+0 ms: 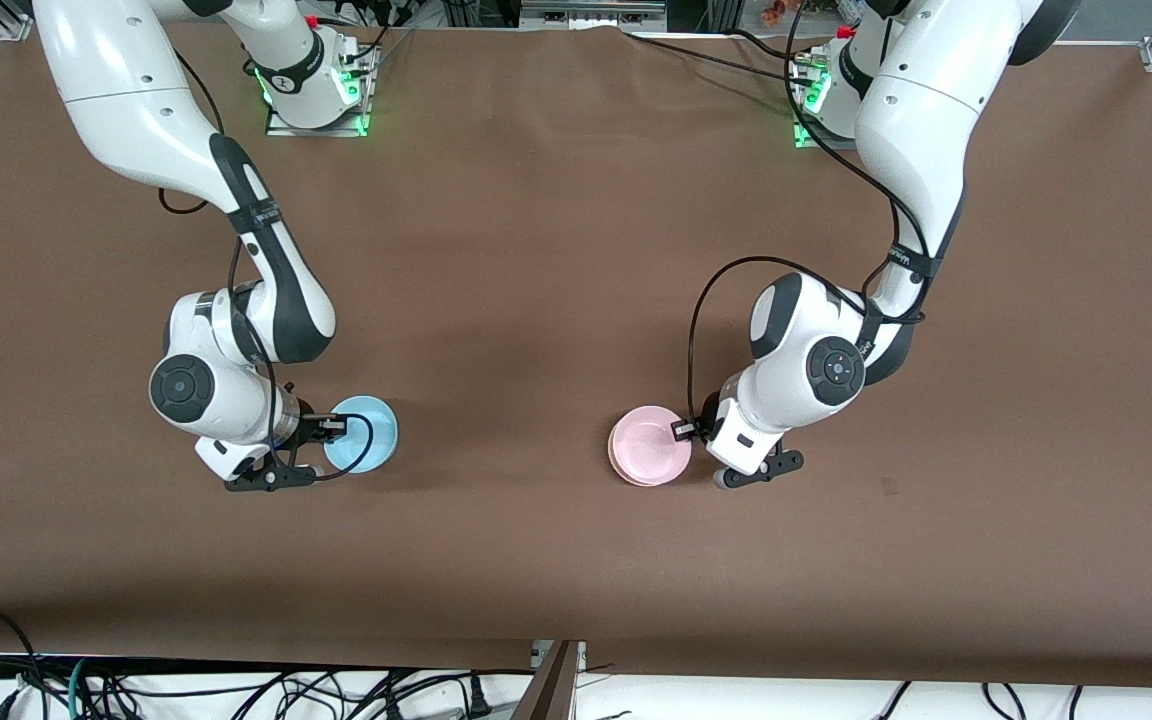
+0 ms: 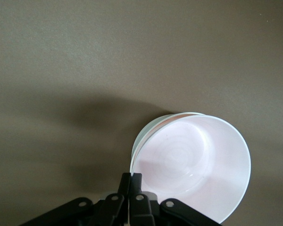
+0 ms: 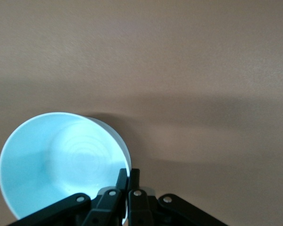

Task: Stack pink and blue bowls on white bowl
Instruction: 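Release the pink bowl with the left gripper while the right gripper lifts the blue bowl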

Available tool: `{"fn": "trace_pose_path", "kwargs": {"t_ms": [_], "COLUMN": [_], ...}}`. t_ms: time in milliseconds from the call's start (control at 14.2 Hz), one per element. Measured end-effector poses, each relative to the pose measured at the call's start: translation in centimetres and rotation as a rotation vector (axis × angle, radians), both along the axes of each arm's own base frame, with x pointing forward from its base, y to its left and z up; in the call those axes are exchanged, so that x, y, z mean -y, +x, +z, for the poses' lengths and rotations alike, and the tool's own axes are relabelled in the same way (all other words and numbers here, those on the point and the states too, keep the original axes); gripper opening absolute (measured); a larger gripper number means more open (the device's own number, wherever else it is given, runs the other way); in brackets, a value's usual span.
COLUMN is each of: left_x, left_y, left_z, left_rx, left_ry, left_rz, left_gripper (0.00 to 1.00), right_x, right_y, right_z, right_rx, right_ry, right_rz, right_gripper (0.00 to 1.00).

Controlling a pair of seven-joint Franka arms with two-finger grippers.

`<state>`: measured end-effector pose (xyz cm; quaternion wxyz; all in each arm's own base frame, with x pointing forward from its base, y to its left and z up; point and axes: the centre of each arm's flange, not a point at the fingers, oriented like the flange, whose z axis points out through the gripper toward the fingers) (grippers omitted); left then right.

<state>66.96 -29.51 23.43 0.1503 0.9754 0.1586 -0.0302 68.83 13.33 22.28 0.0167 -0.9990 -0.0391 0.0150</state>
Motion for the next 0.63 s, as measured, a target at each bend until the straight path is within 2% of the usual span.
{"fn": "trace_pose_path", "kwargs": {"t_ms": [281,492,632], "left_x": [0.0,0.0,-0.1], "left_y": [0.1,0.1,0.2], "left_z": [-0.4,-0.4,-0.3], "left_rx": [0.001,0.002,0.002], "left_ry": [0.0,-0.001,-0.001], "left_rz": [0.012,0.017,0.023], "left_gripper": [0.02,0.04,0.17], "right_x": [-4.2,-9.0,-11.7], "right_y": [0.5,0.0,-0.6], "right_z": [3.5,5.3,5.9], "right_rx": [-0.033,-0.029,-0.029], "right_ry": [0.039,0.045,0.055], "right_rz": [-0.086,-0.158,-0.206], "right_gripper": [0.02,0.02,0.02]}}
